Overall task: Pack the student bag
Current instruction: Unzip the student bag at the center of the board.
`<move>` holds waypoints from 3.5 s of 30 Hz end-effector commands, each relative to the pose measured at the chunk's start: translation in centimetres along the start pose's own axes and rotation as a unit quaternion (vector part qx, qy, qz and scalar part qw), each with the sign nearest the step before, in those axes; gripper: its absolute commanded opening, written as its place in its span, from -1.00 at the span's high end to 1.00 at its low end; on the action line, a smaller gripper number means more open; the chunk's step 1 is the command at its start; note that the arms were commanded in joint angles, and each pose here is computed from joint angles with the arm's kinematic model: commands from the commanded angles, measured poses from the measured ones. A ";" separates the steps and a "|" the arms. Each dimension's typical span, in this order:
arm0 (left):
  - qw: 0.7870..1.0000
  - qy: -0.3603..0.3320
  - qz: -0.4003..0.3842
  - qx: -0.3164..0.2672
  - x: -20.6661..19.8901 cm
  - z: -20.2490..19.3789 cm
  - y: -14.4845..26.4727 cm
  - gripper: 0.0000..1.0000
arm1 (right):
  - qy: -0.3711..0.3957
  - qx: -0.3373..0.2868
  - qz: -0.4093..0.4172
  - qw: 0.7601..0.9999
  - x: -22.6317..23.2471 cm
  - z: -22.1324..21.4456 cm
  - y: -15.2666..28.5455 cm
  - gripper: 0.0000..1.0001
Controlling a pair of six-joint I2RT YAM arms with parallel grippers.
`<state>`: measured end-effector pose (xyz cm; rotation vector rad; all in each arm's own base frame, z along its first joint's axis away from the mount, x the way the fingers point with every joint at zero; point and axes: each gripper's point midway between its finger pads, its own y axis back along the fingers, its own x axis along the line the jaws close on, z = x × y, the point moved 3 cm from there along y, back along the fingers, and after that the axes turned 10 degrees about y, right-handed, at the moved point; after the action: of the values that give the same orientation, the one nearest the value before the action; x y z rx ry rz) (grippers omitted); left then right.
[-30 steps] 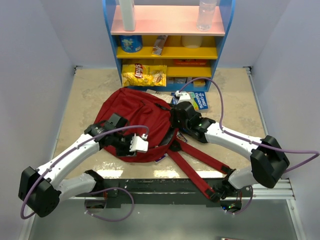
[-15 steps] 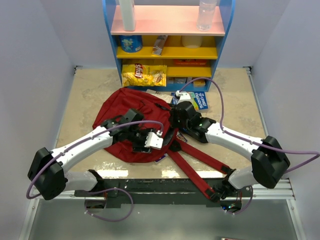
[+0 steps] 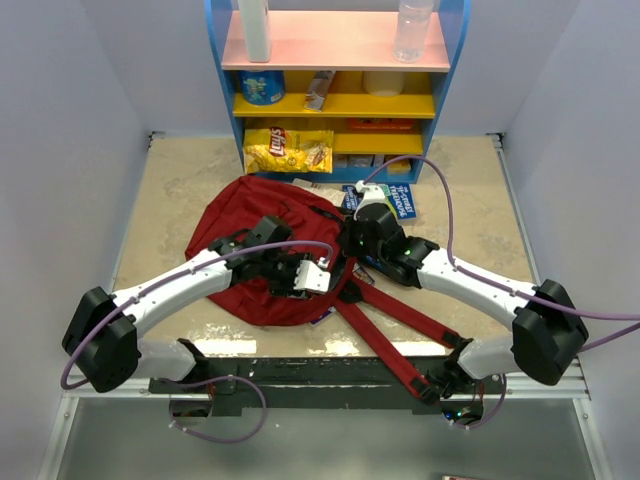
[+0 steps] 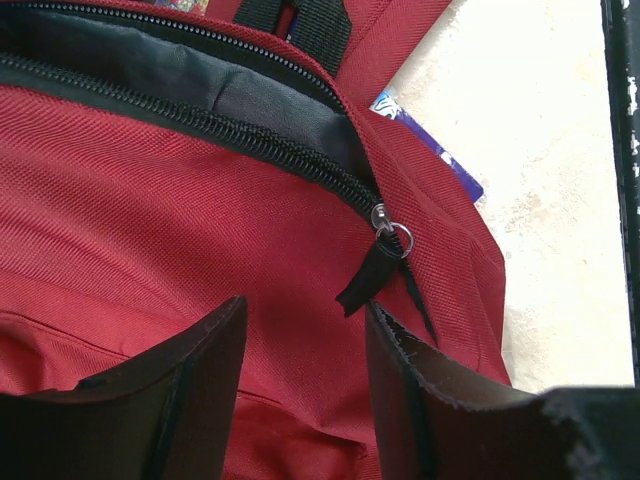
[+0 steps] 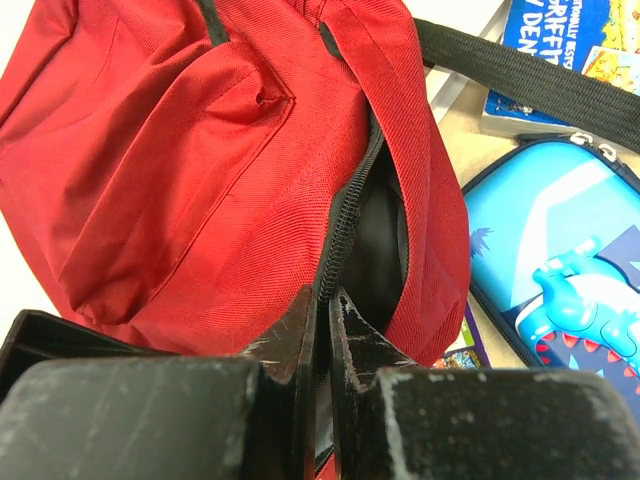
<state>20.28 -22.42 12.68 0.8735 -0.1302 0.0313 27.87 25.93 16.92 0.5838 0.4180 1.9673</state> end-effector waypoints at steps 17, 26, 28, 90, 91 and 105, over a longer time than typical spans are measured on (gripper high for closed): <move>0.998 0.005 -0.054 -0.021 -3.6 -0.4 -0.7 -0.08 | -0.017 -0.024 0.011 1.000 0.4 1.2 0.2 1.00; 0.999 -0.016 0.005 -0.037 -0.3 1.5 -1.1 -0.04 | -0.021 -0.021 0.015 0.999 0.4 0.8 0.4 1.00; 0.999 -0.019 0.002 -0.034 -0.2 1.5 -1.4 -0.03 | -0.022 -0.019 0.017 0.999 0.4 0.6 0.3 1.00; 0.972 0.106 0.119 0.171 -5.9 -14.3 6.1 0.06 | -0.017 -0.056 -0.062 0.996 -4.0 4.3 0.2 1.00; 0.977 0.105 0.130 0.133 -4.7 -12.1 6.7 -0.29 | -0.016 -0.058 -0.055 0.997 -3.8 4.5 0.2 1.00; 0.961 0.199 0.121 -0.150 5.2 4.6 7.1 -1.00 | -0.119 -0.091 0.148 0.978 5.5 6.6 4.1 1.00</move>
<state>23.79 -19.07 20.45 0.6674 0.0388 0.4098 27.91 26.53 20.00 0.7093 0.2300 2.0278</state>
